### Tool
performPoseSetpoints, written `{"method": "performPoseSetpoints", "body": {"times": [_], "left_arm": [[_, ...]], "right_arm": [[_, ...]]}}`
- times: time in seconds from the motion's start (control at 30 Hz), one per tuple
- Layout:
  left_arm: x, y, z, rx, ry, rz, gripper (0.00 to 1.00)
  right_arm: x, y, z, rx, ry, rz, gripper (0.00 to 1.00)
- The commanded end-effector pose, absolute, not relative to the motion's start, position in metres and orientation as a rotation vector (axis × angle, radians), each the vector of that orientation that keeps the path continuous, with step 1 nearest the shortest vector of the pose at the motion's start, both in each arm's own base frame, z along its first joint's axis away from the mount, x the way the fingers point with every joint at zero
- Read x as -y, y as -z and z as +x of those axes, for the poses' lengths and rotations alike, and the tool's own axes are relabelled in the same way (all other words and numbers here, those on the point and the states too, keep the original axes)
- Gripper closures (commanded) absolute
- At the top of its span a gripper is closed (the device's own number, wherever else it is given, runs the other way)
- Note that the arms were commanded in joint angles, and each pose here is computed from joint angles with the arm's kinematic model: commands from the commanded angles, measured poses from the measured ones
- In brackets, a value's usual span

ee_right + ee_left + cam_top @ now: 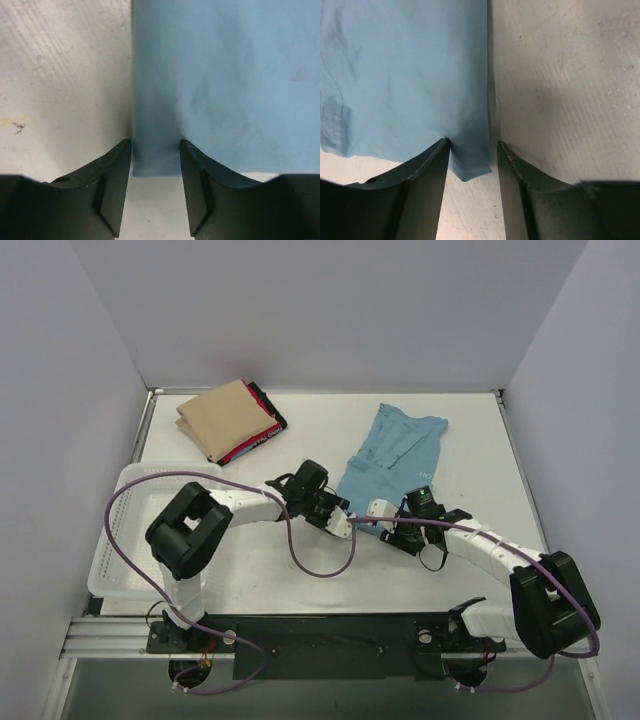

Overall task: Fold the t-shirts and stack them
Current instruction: Grab one side of the 2/3 rectangular tshirt with both arms, then fold the long partially folded tshirt into a neat square

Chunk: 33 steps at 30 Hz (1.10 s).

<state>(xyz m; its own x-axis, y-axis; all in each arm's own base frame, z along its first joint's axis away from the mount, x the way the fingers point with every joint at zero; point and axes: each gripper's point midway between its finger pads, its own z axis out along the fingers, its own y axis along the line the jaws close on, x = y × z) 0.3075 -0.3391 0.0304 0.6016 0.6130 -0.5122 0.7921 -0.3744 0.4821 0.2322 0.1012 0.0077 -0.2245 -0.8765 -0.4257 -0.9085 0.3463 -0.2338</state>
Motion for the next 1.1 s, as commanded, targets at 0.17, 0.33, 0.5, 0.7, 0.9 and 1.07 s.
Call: {"method": "performPoseSetpoints", "body": {"times": [0.17,0.33,0.5,0.7,0.9,1.07], "left_arm": [[0.340,-0.021,0.317,-1.078,0.209,2.114,1.00],[0.325,-0.046,0.313,-1.195,0.227,2.132,1.00],[0.298,-0.076,0.264,-1.237,0.433,2.242,1.00],[0.250,-0.117,0.182,-1.203,0.684,2.412,1.00],[0.232,-0.177,0.125,-1.192,0.947,2.392,1.00],[0.258,-0.214,0.131,-1.334,1.071,2.162,1.00]], "right_arm": [[-0.082,0.002,0.221,-2.198,0.003,-1.605,1.00],[-0.090,-0.019,0.200,-2.224,-0.135,-1.623,1.00],[-0.106,-0.050,0.152,-2.197,-0.358,-1.697,1.00],[-0.118,-0.087,0.089,-2.129,-0.585,-1.771,1.00],[-0.142,-0.146,0.060,-1.873,-0.767,-1.760,1.00],[-0.150,-0.179,0.061,-1.897,-0.820,-1.708,1.00]]}}
